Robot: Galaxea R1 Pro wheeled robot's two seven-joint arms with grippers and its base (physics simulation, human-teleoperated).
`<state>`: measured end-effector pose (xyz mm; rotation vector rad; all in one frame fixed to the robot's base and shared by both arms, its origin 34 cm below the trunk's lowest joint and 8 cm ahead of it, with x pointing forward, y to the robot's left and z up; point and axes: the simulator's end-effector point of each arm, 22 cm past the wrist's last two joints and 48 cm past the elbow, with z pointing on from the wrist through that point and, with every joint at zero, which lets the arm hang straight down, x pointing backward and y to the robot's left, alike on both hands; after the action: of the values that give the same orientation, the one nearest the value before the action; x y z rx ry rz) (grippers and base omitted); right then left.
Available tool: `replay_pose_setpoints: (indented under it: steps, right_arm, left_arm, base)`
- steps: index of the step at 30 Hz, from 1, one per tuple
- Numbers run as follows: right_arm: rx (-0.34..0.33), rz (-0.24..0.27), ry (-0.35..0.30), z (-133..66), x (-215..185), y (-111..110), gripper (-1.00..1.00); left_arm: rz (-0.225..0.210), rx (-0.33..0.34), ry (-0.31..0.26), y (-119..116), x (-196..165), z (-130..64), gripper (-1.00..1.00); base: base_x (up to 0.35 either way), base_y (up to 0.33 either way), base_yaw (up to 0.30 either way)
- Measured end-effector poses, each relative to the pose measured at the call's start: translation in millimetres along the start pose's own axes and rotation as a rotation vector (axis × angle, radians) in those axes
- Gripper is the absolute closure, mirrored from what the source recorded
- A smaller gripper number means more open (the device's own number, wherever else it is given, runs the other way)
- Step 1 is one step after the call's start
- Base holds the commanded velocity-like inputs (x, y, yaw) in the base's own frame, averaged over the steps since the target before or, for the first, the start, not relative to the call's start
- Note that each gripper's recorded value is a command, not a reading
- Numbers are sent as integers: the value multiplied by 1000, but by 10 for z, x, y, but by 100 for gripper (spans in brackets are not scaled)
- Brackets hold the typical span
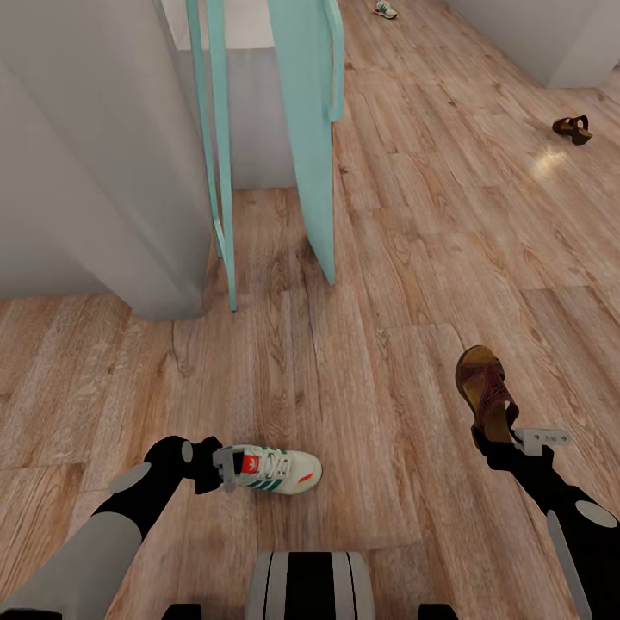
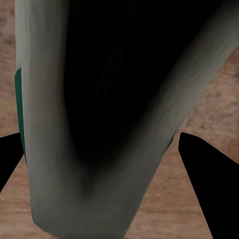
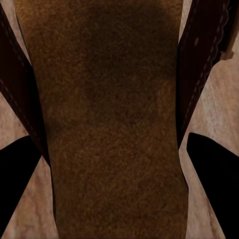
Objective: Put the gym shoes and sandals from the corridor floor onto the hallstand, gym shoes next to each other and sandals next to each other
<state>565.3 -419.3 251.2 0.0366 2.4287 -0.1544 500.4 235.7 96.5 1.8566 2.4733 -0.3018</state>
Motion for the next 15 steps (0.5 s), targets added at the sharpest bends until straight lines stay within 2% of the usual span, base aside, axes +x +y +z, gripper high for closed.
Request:
replay_pose_setpoints:
  steps: [7,15]
  right_arm:
    - [-1,0,0,1,0,4,100]
    - [-3,4,-33,-73,-168,9,100]
  left_arm:
    - [-5,-1,3,0,11,-1,100]
    - [-3,-31,-2,104,-39,-156,100]
  base:
    - [0,0,0]
    - [0,0,0]
